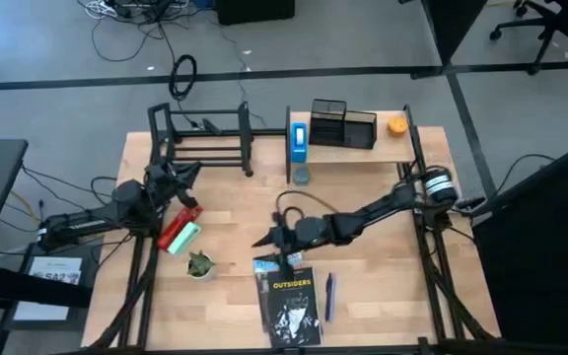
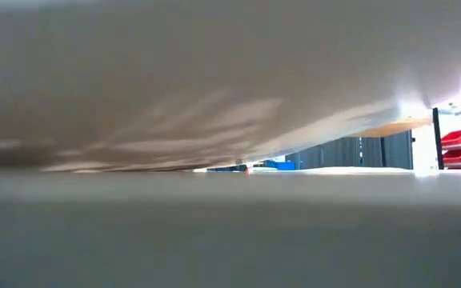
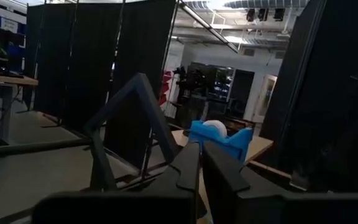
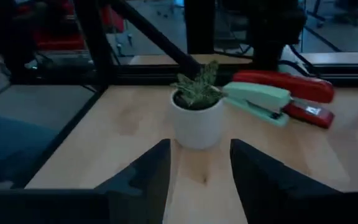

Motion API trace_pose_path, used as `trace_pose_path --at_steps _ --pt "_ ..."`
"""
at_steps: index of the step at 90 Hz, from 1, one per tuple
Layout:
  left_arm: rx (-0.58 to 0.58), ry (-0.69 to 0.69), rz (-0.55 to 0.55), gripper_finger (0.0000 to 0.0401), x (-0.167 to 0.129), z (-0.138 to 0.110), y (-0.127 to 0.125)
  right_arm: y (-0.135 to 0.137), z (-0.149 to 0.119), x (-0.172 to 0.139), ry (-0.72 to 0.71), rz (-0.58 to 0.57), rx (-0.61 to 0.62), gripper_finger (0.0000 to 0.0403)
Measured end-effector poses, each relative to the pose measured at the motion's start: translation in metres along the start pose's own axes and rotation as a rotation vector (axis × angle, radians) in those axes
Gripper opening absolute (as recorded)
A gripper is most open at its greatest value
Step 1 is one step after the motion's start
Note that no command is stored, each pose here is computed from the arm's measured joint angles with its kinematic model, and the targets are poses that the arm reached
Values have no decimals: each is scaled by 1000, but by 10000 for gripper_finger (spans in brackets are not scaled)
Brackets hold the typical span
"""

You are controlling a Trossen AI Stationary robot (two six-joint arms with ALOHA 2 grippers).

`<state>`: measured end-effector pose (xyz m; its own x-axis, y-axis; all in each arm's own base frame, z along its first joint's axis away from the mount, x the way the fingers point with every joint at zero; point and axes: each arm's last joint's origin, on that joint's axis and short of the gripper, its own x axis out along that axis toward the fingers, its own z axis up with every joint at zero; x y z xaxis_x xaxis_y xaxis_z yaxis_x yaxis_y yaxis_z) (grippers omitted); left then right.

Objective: Stock shelves
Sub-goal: Put the white vase plant under the shelf

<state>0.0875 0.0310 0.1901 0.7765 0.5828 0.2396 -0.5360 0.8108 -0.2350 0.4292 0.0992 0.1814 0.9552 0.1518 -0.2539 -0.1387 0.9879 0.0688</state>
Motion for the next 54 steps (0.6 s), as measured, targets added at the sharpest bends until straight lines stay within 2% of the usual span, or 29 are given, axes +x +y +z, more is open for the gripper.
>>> trace_pose_path --at_steps 15,43,48,54 --pt "-1 -2 0 0 0 0 0 2 -9 46 20 -7 1 204" --pt "0 -1 0 0 0 0 0 2 -39 106 22 -61 77 381" --pt "-1 -1 0 0 0 0 0 1 -46 115 39 -66 88 394" --pt "-1 -1 0 0 0 0 0 1 -51 125 42 -72 88 388"
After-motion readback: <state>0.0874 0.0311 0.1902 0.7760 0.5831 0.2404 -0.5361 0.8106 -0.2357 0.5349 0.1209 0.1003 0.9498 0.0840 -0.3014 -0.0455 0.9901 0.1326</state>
